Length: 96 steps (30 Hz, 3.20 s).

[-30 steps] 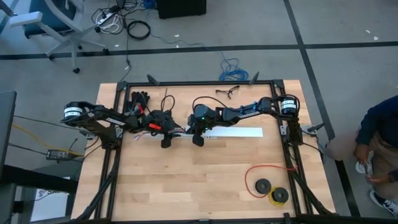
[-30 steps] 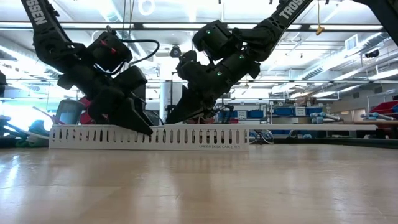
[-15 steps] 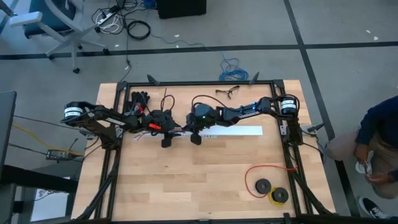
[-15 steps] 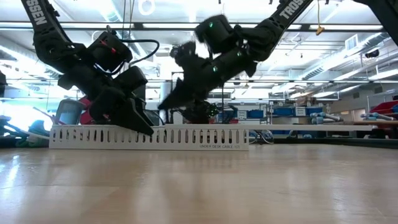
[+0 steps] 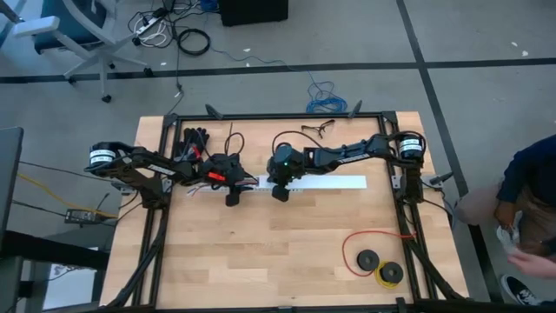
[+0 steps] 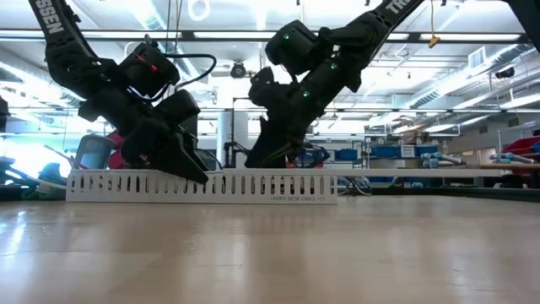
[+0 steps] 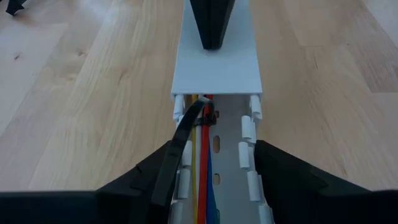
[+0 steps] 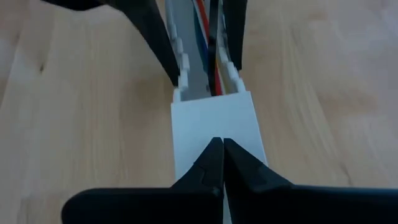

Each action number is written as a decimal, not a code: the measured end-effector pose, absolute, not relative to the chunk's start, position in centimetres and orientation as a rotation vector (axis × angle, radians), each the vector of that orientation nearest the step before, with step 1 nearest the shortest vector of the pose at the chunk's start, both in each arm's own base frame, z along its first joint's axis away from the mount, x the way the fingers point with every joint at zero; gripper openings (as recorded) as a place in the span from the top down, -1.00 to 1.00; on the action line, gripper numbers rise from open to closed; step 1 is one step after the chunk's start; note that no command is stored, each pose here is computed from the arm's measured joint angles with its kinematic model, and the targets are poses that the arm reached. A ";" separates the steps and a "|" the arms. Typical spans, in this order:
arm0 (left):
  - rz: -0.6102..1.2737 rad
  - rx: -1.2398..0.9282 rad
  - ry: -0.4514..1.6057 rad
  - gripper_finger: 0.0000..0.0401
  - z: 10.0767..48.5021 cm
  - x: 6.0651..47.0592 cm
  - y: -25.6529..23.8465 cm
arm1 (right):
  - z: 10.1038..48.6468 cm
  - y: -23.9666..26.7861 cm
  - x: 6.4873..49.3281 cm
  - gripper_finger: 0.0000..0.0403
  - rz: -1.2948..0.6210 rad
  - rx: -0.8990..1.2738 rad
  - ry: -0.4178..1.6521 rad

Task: Ziptie cables
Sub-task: Close the white cable duct

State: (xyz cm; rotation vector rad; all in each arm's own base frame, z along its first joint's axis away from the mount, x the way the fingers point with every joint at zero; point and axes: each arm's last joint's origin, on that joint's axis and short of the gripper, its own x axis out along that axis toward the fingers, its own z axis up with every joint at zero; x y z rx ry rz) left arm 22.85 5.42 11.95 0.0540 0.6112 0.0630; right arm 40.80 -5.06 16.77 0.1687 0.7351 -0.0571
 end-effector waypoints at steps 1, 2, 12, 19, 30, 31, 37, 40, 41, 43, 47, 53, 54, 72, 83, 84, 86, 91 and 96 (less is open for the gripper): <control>0.063 0.054 0.611 -0.05 12.0 22.8 5.4 | 16.7 -5.1 40.9 1.00 -0.056 0.169 0.731; 0.063 0.054 0.610 -0.05 12.0 22.9 5.4 | 16.4 -5.1 41.1 1.00 -0.054 0.168 0.719; 0.063 0.053 0.589 -0.05 11.9 23.0 5.5 | 15.3 -5.3 42.3 1.00 -0.015 0.181 0.634; 0.065 0.052 0.582 -0.07 11.9 23.3 5.5 | 15.6 -5.3 42.5 1.00 -0.005 0.161 0.596; 0.075 0.066 0.570 -0.37 12.0 23.4 5.6 | 15.6 -5.3 42.5 1.00 0.000 0.162 0.600; 0.076 0.069 0.557 -0.40 12.2 23.4 5.6 | 15.6 -5.3 42.5 1.00 0.000 0.162 0.600; 0.083 0.086 0.486 -0.46 13.4 23.5 5.6 | 15.5 -5.3 42.5 1.00 0.002 0.164 0.601; 0.082 0.089 0.485 -0.46 14.2 23.1 5.5 | 15.5 -5.3 42.5 1.00 0.002 0.164 0.603; 0.082 0.092 0.485 -0.46 14.5 22.9 5.5 | 15.5 -5.3 42.5 1.00 0.002 0.164 0.603; 0.077 0.097 0.505 -0.46 14.9 22.4 5.3 | 15.5 -5.3 42.5 1.00 0.002 0.164 0.604; 0.069 0.083 0.574 -0.46 14.9 21.6 5.1 | 15.5 -5.3 42.5 1.00 0.002 0.164 0.604; 0.060 0.065 0.659 -0.46 13.8 21.4 5.1 | 15.5 -5.3 42.5 1.00 0.002 0.164 0.604; 0.060 0.065 0.657 -0.46 13.8 21.5 5.1 | 15.5 -5.3 42.5 1.00 0.002 0.164 0.604; 0.068 0.041 0.684 -0.08 12.6 21.9 5.2 | 15.3 -5.3 42.6 1.00 -0.006 0.188 0.594; 0.090 0.061 0.635 0.01 13.1 22.2 5.4 | 16.0 -5.4 44.1 1.00 0.030 0.133 0.445; 0.090 0.061 0.632 0.01 13.1 22.2 5.4 | 16.7 -5.4 44.1 1.00 0.034 0.121 0.416; 0.091 0.064 0.621 0.01 13.2 22.3 5.4 | 17.9 -5.3 44.0 1.00 0.039 0.106 0.381; 0.091 0.065 0.631 0.01 13.1 22.2 5.4 | 18.6 -5.3 42.5 1.00 -0.035 0.117 0.535; 0.111 0.076 0.633 0.01 13.1 22.2 5.4 | 18.5 -5.3 40.7 1.00 -0.134 0.157 0.740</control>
